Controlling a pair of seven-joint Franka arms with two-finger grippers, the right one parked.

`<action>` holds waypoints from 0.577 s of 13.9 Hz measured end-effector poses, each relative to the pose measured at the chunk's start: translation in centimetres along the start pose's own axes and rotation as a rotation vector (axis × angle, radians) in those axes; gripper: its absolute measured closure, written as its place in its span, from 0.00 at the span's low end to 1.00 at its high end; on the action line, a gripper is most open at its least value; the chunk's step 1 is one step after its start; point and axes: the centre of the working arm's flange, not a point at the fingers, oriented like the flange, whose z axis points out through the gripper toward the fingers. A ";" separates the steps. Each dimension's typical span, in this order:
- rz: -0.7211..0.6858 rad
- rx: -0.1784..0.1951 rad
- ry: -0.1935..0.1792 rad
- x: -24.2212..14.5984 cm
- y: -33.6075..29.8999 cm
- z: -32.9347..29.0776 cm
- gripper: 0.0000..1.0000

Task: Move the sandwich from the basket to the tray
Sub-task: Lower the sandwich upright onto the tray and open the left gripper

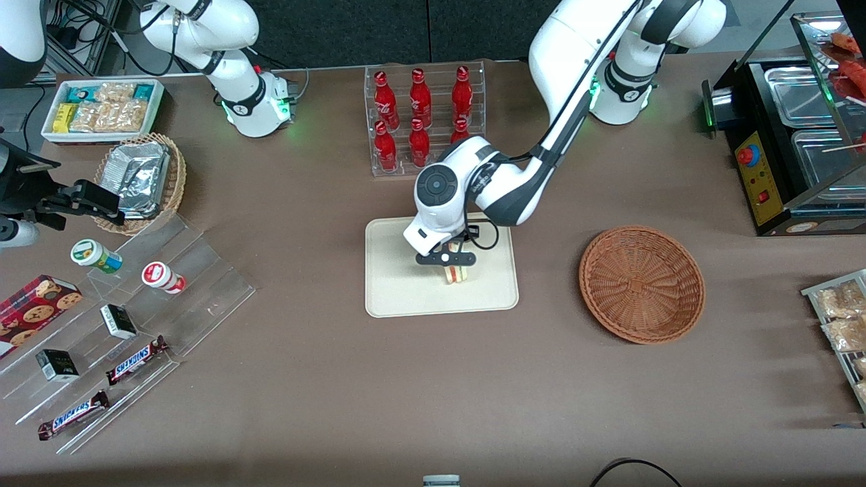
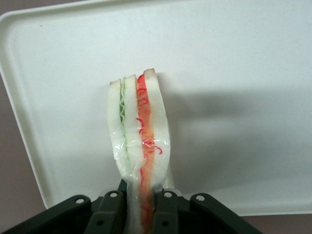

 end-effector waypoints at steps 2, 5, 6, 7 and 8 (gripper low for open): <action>0.020 -0.003 0.006 -0.9 1.1 0.0 0.82; 0.042 -0.012 0.019 -1.8 2.3 0.3 0.82; 0.048 -0.008 0.016 -2.1 2.6 0.7 0.82; 0.051 -0.003 0.011 -2.3 2.8 1.3 0.81; 0.053 0.000 0.007 -2.3 2.9 1.9 0.79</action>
